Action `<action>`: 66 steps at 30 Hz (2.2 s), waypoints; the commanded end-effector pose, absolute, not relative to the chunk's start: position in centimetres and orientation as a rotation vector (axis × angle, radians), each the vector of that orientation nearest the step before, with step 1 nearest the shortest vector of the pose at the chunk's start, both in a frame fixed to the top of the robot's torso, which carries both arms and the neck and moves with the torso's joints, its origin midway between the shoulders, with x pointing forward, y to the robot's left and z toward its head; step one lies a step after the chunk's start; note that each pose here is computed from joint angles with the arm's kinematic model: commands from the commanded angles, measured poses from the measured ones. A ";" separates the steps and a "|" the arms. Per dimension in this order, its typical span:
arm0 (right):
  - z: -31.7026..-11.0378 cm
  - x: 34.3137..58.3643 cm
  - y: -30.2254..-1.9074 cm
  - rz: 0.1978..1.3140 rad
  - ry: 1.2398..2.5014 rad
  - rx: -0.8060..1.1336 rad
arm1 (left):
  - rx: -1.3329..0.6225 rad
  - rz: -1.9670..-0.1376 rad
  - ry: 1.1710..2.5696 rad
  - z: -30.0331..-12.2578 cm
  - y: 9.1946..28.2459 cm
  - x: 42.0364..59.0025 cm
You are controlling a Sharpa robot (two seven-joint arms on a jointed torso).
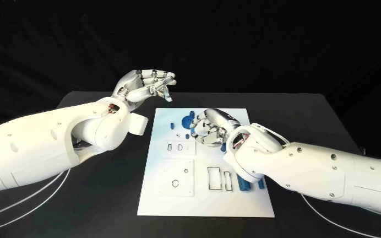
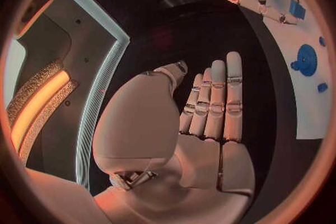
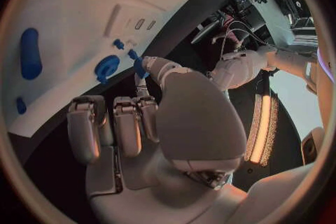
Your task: Assemble the parts on the task board
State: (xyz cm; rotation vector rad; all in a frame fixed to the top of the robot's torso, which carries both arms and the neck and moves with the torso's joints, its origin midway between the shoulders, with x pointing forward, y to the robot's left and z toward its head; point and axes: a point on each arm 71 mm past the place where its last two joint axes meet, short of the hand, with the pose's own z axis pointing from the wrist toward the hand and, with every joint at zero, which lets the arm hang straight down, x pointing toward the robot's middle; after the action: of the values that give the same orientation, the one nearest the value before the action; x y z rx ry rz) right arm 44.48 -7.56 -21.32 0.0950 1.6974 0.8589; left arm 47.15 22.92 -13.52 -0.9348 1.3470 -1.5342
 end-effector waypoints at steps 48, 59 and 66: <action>-25.8 42.9 -4.2 0.782 1.756 -0.005 | -0.929 -1.563 1.359 -13.7 22.4 47.2; -25.8 42.8 -4.2 0.783 1.757 -0.013 | -0.930 -1.561 1.359 -13.7 22.5 47.2; -25.7 42.8 -4.1 0.787 1.752 -0.015 | -0.931 -1.560 1.361 -13.7 22.5 47.2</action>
State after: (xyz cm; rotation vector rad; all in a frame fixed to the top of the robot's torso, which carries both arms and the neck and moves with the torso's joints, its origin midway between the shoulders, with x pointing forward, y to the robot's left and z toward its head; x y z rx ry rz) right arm 42.88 -4.24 -25.76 0.0009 1.7569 0.7880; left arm 47.28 22.69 -13.76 -0.9386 1.3558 -1.5373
